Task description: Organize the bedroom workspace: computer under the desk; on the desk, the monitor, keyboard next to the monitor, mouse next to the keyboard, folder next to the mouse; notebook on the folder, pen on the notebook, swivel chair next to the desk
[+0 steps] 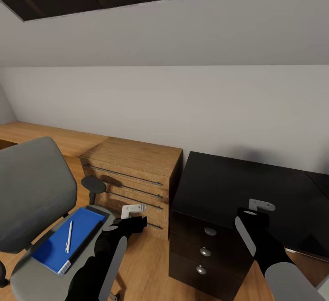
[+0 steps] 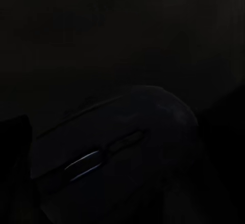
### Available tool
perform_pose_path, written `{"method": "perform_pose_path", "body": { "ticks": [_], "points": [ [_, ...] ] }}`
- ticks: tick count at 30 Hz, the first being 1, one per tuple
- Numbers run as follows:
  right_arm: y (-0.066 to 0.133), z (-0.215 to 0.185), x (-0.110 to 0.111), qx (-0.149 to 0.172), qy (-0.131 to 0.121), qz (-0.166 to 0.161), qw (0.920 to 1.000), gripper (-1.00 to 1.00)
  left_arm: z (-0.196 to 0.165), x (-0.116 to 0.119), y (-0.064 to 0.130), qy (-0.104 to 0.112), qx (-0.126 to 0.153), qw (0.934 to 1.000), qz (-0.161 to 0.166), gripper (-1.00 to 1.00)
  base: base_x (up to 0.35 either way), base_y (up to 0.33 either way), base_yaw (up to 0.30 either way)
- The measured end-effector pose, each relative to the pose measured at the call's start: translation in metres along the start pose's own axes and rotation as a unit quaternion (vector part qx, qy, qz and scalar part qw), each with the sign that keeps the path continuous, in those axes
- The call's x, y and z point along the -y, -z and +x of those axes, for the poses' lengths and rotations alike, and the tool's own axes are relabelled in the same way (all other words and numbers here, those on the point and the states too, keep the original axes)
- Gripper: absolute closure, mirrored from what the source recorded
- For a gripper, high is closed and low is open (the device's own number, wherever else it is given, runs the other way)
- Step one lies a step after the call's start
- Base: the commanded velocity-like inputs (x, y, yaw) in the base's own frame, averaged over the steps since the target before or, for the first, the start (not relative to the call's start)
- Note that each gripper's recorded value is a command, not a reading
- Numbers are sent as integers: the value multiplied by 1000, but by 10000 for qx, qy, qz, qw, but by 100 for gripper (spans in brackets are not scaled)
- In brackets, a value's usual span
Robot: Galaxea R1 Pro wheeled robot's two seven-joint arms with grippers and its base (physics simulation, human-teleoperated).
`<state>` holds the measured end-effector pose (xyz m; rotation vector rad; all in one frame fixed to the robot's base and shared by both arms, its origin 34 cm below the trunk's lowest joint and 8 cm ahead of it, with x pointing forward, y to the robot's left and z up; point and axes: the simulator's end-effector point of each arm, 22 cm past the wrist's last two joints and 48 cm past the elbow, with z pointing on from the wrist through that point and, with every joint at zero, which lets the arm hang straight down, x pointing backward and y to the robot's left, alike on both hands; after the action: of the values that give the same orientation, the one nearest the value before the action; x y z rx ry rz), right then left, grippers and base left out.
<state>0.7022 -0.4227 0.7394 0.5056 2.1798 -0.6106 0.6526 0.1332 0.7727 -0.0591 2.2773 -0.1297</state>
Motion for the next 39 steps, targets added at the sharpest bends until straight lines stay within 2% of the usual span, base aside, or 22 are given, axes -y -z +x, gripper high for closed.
{"method": "perform_pose_path", "body": {
  "ticks": [39],
  "points": [
    [0, 0, 0, -4, 16, 6, 10000, 100, 0, 0, 0, 1, 4, 10000, 0, -100, 0, 0, 0]
  ]
}}
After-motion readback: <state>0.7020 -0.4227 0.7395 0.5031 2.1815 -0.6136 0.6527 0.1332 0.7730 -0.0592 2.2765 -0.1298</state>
